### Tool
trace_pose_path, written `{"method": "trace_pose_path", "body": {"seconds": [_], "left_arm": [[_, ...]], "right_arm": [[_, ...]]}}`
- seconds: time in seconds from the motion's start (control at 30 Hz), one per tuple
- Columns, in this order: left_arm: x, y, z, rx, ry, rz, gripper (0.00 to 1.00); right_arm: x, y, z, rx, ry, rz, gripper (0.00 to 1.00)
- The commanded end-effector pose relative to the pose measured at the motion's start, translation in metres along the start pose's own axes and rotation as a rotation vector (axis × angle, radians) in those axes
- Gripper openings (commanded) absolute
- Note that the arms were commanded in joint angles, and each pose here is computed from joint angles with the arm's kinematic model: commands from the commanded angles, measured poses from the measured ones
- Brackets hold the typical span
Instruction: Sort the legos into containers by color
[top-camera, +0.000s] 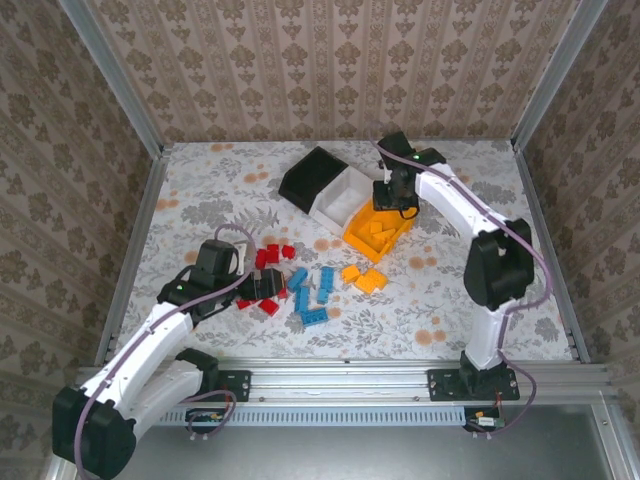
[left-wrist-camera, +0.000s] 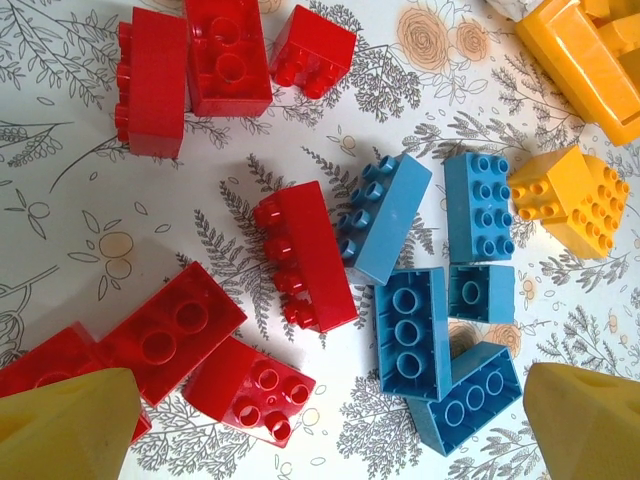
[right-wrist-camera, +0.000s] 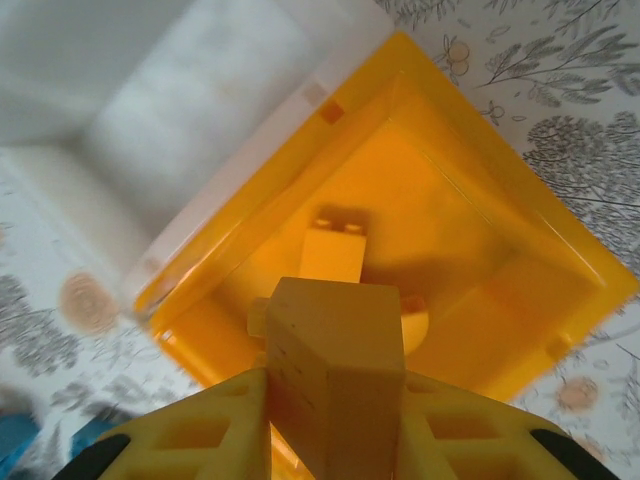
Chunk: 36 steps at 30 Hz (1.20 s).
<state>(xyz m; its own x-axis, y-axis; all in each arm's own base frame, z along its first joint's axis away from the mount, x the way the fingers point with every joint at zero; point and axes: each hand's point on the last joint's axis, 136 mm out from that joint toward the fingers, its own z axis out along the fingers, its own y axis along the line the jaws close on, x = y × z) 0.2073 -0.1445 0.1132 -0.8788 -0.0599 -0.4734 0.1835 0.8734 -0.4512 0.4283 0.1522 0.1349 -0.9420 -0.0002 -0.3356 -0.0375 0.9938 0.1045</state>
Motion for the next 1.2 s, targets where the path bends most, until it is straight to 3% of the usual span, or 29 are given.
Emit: {"method": "trace_pose_path", "body": {"seconds": [0.0, 0.13, 0.27, 0.37, 0.57, 0.73, 0.97, 1.17], "left_arm": [[0.007, 0.006, 0.0, -0.019, 0.015, -0.015, 1.0], [0.008, 0.008, 0.0, -0.024, 0.017, -0.017, 1.0], [0.009, 0.009, 0.002, -0.031, 0.023, -0.022, 1.0], [0.009, 0.011, 0.003, -0.046, 0.035, -0.027, 1.0], [0.008, 0.017, 0.01, -0.118, 0.097, -0.025, 0.95], [0.005, 0.012, 0.03, -0.166, 0.192, -0.003, 0.81], [-0.012, 0.005, 0.051, -0.24, 0.26, 0.046, 0.66], [-0.011, 0.009, 0.066, -0.28, 0.313, 0.061, 0.59]], "right_arm": [[-0.006, 0.002, 0.014, -0.012, 0.03, 0.002, 0.31], [-0.005, 0.004, 0.032, -0.017, 0.054, 0.015, 0.35], [-0.005, 0.004, 0.029, -0.017, 0.054, 0.016, 0.48], [-0.01, 0.006, 0.005, -0.032, 0.008, 0.02, 0.54], [-0.006, 0.014, -0.065, -0.095, -0.096, 0.015, 0.56], [0.04, 0.03, -0.099, -0.161, -0.125, -0.022, 0.56], [0.118, 0.035, -0.091, -0.182, -0.056, -0.036, 0.55], [0.153, 0.034, -0.096, -0.206, -0.061, -0.021, 0.55]]}}
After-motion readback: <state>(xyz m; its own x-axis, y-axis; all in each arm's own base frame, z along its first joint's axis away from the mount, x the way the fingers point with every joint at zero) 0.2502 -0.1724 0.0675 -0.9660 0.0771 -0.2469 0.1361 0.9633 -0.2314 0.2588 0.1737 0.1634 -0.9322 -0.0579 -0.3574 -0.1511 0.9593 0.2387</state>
